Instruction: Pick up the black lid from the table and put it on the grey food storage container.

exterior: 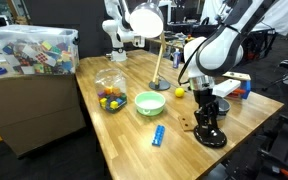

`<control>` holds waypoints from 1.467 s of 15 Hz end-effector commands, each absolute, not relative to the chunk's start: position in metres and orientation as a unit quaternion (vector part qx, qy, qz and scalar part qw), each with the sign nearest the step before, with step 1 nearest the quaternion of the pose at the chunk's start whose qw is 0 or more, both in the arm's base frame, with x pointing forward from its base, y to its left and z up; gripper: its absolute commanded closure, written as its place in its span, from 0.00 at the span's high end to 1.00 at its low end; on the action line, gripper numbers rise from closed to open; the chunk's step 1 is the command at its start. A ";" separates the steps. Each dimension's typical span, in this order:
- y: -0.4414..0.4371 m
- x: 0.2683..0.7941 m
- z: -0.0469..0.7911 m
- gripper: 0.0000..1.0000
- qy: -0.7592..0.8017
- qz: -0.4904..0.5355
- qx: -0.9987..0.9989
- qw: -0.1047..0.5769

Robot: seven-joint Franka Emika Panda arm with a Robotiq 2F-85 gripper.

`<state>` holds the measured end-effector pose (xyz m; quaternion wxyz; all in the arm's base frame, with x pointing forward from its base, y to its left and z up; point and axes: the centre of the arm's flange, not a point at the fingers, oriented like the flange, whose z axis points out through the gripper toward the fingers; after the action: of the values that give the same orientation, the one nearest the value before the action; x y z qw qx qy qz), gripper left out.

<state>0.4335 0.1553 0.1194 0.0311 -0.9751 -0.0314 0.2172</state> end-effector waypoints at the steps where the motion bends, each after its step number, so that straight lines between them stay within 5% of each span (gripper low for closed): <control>1: 0.154 0.436 0.115 0.28 -0.034 0.232 -0.971 0.037; 3: 0.154 0.435 0.115 0.18 -0.034 0.237 -0.970 0.036; 6: 0.152 0.434 0.118 0.21 -0.032 0.236 -0.971 0.034; 10: 0.147 0.432 0.135 0.09 -0.019 0.216 -0.976 0.019; 22: 0.131 0.431 0.226 0.09 -0.033 0.091 -0.995 0.011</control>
<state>0.4368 0.1446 0.2105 0.0174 -0.9902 -0.0431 0.1315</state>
